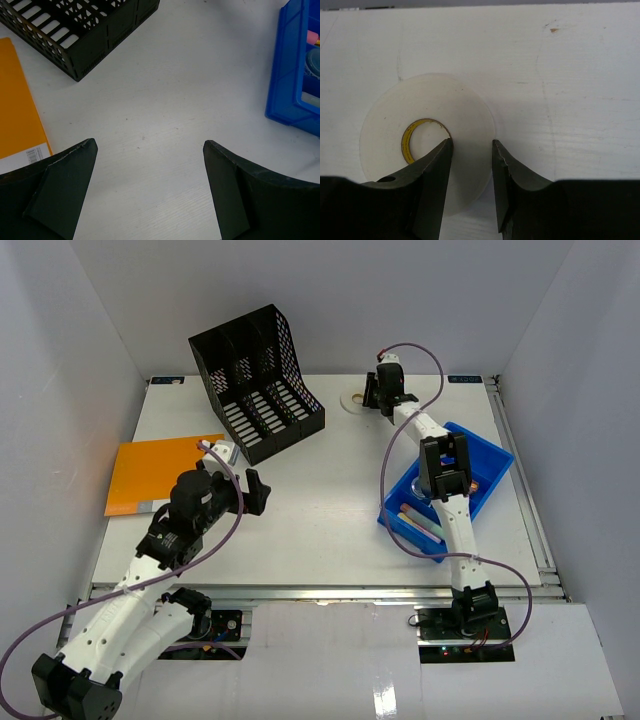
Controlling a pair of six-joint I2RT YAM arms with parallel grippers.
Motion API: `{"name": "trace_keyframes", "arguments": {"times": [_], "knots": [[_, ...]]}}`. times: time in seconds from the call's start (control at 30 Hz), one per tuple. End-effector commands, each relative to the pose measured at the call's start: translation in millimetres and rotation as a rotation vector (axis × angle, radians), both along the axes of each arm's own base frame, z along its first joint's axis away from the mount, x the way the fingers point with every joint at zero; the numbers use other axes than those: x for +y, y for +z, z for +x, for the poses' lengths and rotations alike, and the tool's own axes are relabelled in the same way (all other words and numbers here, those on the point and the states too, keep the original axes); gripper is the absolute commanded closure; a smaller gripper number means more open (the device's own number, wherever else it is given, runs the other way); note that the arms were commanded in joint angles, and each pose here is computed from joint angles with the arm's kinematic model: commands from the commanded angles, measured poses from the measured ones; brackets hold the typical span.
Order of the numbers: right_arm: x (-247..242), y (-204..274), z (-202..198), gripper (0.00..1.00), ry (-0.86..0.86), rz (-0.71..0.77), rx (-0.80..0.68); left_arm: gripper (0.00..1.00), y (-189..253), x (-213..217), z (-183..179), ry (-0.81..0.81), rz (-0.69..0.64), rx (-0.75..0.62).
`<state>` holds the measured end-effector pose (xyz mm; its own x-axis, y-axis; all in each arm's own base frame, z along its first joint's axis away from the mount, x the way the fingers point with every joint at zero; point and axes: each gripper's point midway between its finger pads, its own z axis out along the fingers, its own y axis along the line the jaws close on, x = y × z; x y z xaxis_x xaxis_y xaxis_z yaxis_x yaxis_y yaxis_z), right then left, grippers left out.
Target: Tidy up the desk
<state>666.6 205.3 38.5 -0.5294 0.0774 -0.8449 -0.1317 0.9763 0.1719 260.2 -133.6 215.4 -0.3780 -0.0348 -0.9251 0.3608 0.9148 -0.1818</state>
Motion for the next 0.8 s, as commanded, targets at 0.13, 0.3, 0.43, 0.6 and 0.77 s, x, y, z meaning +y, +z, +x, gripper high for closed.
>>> {"name": "trace_keyframes", "arguments": {"times": [0.13,0.3,0.43,0.6,0.77], "knots": [[19,0,-72,0.61,0.225,-0.038,0.195,0.02,12,0,-2,-0.012,-0.016,-0.047],[31,10,-118,0.6,0.359,-0.114,0.229,0.02,15,-5,-7,-0.051,-0.035,-0.055],[32,11,-154,0.57,0.422,-0.171,0.257,0.02,21,-5,-9,-0.055,-0.045,-0.073],[28,12,-189,0.46,0.488,-0.239,0.256,0.02,26,-7,-12,-0.067,-0.058,-0.09],[28,25,-205,0.33,0.561,-0.26,0.239,0.02,28,-7,-14,-0.077,-0.066,-0.098]]}}
